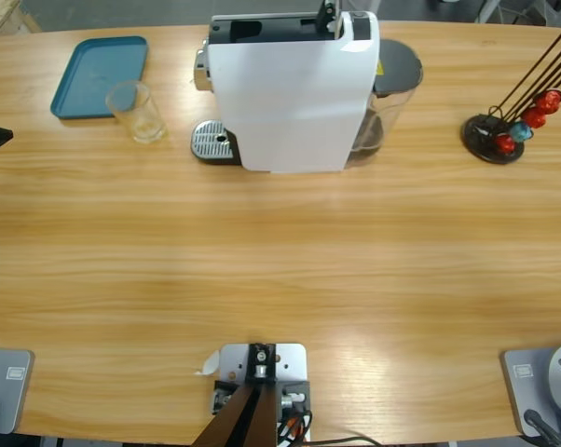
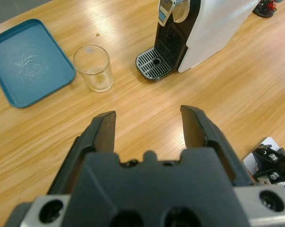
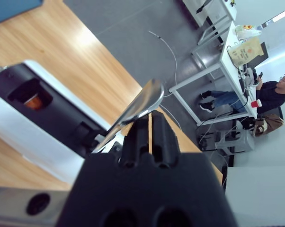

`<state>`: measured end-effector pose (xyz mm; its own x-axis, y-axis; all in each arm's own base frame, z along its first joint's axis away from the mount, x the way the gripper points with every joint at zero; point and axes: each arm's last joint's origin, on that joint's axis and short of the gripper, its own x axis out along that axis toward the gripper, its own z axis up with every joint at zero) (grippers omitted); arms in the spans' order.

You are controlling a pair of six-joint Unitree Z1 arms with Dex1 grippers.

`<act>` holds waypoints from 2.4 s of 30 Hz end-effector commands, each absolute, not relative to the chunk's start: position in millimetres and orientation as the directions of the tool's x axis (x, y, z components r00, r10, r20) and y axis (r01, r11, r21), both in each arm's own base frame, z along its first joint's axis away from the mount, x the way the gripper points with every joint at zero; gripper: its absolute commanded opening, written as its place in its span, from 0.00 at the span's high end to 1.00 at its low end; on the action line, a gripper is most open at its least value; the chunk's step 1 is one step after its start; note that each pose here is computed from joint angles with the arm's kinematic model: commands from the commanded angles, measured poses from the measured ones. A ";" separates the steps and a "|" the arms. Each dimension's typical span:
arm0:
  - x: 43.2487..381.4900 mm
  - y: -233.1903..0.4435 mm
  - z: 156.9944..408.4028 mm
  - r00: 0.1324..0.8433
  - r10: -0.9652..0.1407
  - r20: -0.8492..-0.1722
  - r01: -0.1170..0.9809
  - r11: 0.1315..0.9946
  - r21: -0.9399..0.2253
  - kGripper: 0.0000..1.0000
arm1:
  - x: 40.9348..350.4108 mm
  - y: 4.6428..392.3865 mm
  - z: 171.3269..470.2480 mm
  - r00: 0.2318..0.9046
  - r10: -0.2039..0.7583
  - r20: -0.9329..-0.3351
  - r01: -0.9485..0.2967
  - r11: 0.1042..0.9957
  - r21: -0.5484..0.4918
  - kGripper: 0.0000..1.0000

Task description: Pour coffee

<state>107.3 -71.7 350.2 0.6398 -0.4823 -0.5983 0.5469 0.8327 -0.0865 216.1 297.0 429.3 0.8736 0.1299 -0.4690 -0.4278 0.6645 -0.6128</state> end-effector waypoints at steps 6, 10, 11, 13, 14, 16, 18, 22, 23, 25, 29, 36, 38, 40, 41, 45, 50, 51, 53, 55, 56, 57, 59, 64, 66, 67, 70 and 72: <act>108.3 -74.6 335.9 0.604 -0.483 -0.634 0.554 0.826 -0.102 0.41 | 216.1 359.8 381.9 0.842 0.146 -0.520 -0.501 0.569 -0.652 1.00; 109.7 -75.4 335.7 0.602 -0.482 -0.637 0.554 0.826 -0.102 0.41 | 209.8 374.4 365.9 0.828 0.150 -0.540 -0.522 0.558 -0.645 1.00; 109.6 -75.5 335.7 0.601 -0.483 -0.637 0.555 0.826 -0.102 0.41 | 209.8 376.6 362.6 0.826 0.148 -0.544 -0.523 0.559 -0.643 1.00; 109.7 -75.6 335.6 0.600 -0.483 -0.638 0.555 0.826 -0.103 0.41 | 210.9 378.9 359.1 0.824 0.144 -0.547 -0.524 0.558 -0.643 1.00; 109.9 -75.7 335.5 0.600 -0.483 -0.638 0.555 0.825 -0.103 0.41 | 211.2 379.7 357.5 0.824 0.142 -0.549 -0.525 0.556 -0.644 1.00; 109.9 -75.8 335.5 0.599 -0.484 -0.638 0.556 0.825 -0.104 0.41 | 212.0 381.3 354.4 0.822 0.139 -0.552 -0.527 0.552 -0.646 1.00; 110.6 -76.2 335.1 0.597 -0.483 -0.641 0.555 0.825 -0.104 0.41 | 212.7 382.8 351.6 0.820 0.135 -0.555 -0.529 0.548 -0.648 1.00; 111.4 -76.8 334.9 0.595 -0.483 -0.643 0.555 0.825 -0.106 0.41 | 214.6 387.2 344.2 0.816 0.128 -0.563 -0.533 0.543 -0.649 1.00; 111.3 -76.8 334.9 0.594 -0.483 -0.643 0.554 0.825 -0.107 0.41 | 215.3 388.7 342.4 0.815 0.127 -0.566 -0.534 0.544 -0.647 1.00; 111.3 -76.8 334.7 0.594 -0.482 -0.644 0.554 0.825 -0.107 0.41 | 216.5 391.7 339.2 0.813 0.127 -0.569 -0.537 0.543 -0.646 1.00; 111.5 -76.9 334.1 0.592 -0.481 -0.646 0.553 0.826 -0.108 0.41 | 218.4 395.9 335.1 0.810 0.126 -0.572 -0.540 0.540 -0.646 1.00; 112.6 -77.6 333.8 0.590 -0.480 -0.649 0.552 0.827 -0.110 0.41 | 220.8 402.5 326.0 0.799 0.128 -0.588 -0.554 0.538 -0.635 1.00; 113.1 -77.9 333.5 0.589 -0.479 -0.651 0.552 0.827 -0.110 0.41 | 221.4 403.8 323.3 0.797 0.126 -0.591 -0.555 0.538 -0.634 1.00; 113.3 -78.1 333.4 0.589 -0.479 -0.651 0.551 0.827 -0.110 0.41 | 221.9 405.5 320.5 0.792 0.127 -0.597 -0.561 0.538 -0.629 1.00; 113.4 -78.1 333.3 0.588 -0.479 -0.652 0.551 0.827 -0.110 0.41 | 222.0 406.1 319.3 0.790 0.128 -0.599 -0.563 0.538 -0.628 1.00; 113.2 -78.0 333.4 0.589 -0.479 -0.651 0.551 0.827 -0.111 0.41 | 223.0 408.8 313.9 0.785 0.125 -0.607 -0.567 0.538 -0.623 1.00; 113.7 -78.3 333.1 0.587 -0.478 -0.653 0.550 0.828 -0.112 0.41 | 223.8 410.8 309.9 0.781 0.124 -0.613 -0.572 0.537 -0.620 1.00; 113.7 -78.3 333.1 0.587 -0.478 -0.653 0.549 0.828 -0.112 0.41 | 224.0 411.5 308.3 0.779 0.123 -0.615 -0.573 0.538 -0.618 1.00; 114.2 -78.6 332.8 0.586 -0.477 -0.655 0.549 0.828 -0.112 0.41 | 224.4 412.8 305.3 0.775 0.123 -0.620 -0.577 0.538 -0.614 1.00; 114.3 -78.7 333.1 0.586 -0.477 -0.655 0.549 0.828 -0.112 0.41 | 224.9 414.1 302.8 0.772 0.122 -0.623 -0.579 0.539 -0.612 1.00; 114.3 -78.7 333.0 0.586 -0.477 -0.655 0.549 0.828 -0.112 0.41 | 225.2 414.8 301.3 0.770 0.122 -0.626 -0.581 0.538 -0.611 1.00; 114.3 -78.7 333.1 0.586 -0.477 -0.655 0.549 0.828 -0.112 0.41 | 225.4 415.7 300.3 0.768 0.124 -0.629 -0.585 0.536 -0.608 1.00; 114.3 -78.7 333.0 0.586 -0.477 -0.655 0.549 0.828 -0.112 0.41 | 226.1 417.5 297.9 0.765 0.125 -0.632 -0.588 0.536 -0.606 1.00; 114.4 -78.7 333.0 0.586 -0.476 -0.656 0.548 0.829 -0.111 0.41 | 226.9 419.8 293.6 0.760 0.124 -0.638 -0.592 0.538 -0.600 1.00; 114.6 -78.8 332.8 0.586 -0.475 -0.657 0.548 0.829 -0.111 0.41 | 226.9 419.9 293.1 0.759 0.124 -0.639 -0.593 0.538 -0.600 1.00; 114.8 -78.9 332.8 0.585 -0.475 -0.657 0.548 0.829 -0.111 0.41 | 226.9 420.1 292.8 0.758 0.124 -0.640 -0.593 0.539 -0.599 1.00; 115.0 -79.1 333.0 0.585 -0.475 -0.657 0.548 0.829 -0.111 0.41 | 227.2 421.2 289.4 0.753 0.124 -0.646 -0.596 0.544 -0.590 1.00; 114.9 -79.1 332.9 0.585 -0.475 -0.657 0.548 0.829 -0.111 0.41 | 227.7 422.5 284.5 0.749 0.118 -0.652 -0.596 0.549 -0.586 1.00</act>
